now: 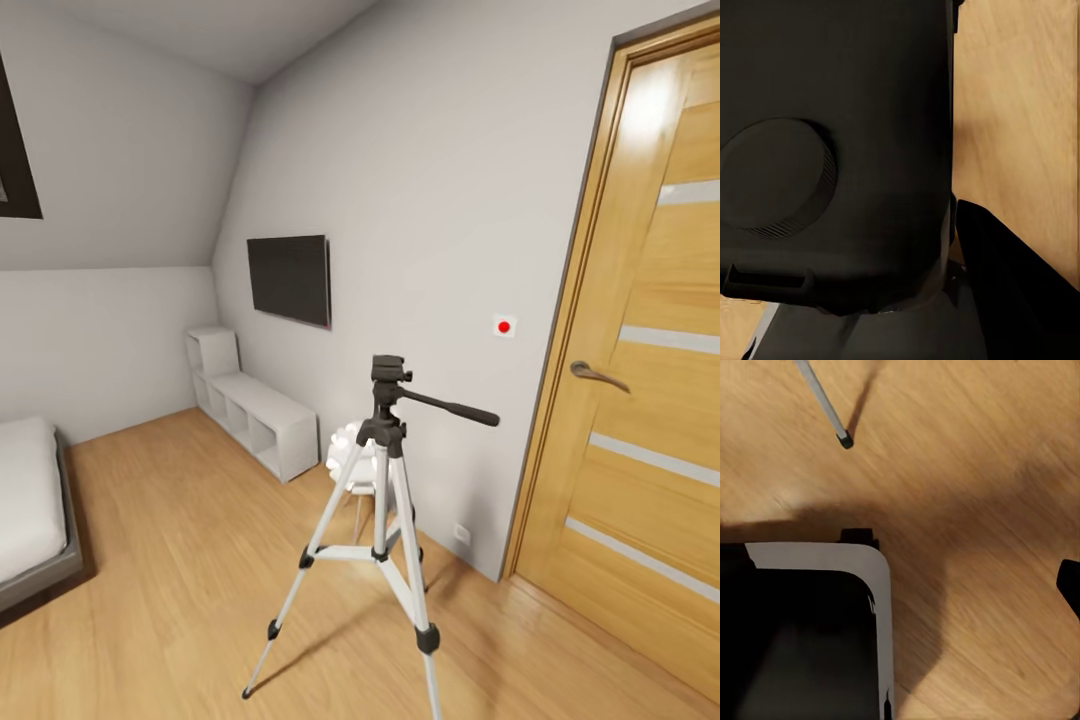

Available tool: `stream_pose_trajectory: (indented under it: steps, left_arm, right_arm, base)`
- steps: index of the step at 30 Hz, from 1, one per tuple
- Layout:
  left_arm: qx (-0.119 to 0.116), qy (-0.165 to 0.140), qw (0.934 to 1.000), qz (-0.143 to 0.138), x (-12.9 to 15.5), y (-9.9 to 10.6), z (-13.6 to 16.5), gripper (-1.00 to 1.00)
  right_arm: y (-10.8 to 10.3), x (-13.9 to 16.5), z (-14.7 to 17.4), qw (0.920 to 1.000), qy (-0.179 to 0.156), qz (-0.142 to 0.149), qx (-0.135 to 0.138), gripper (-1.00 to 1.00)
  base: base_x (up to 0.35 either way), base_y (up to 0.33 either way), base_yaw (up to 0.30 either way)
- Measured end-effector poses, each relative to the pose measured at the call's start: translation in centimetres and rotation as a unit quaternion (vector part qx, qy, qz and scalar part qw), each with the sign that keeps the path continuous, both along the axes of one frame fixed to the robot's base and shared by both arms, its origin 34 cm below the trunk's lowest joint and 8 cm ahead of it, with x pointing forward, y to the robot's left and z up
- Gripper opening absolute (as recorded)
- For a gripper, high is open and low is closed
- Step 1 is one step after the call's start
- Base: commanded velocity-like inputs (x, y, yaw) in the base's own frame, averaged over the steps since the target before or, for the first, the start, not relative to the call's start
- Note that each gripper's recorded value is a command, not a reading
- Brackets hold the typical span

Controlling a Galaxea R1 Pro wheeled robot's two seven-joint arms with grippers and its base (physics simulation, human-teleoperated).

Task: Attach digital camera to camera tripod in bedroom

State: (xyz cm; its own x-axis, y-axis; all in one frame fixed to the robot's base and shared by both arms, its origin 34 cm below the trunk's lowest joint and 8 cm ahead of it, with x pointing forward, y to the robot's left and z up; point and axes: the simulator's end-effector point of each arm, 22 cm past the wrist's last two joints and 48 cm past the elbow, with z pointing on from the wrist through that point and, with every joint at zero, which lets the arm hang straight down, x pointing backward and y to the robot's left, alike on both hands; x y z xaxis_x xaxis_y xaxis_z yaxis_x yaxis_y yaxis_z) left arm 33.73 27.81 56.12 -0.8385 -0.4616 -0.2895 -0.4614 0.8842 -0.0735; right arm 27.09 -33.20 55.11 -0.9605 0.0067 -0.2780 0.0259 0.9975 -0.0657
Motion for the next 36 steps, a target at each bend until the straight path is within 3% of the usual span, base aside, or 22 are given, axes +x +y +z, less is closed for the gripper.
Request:
stream_pose_trajectory:
  steps: [36]
  left_arm:
    - [0.000, 0.000, 1.0000, 0.003, 0.03, 0.01, 0.00, -1.00]
  right_arm:
    - [-0.48, 0.12, 0.07, 1.0000, -0.001, 0.003, -0.006, 1.00]
  base:
    - [0.009, 0.000, 0.000]
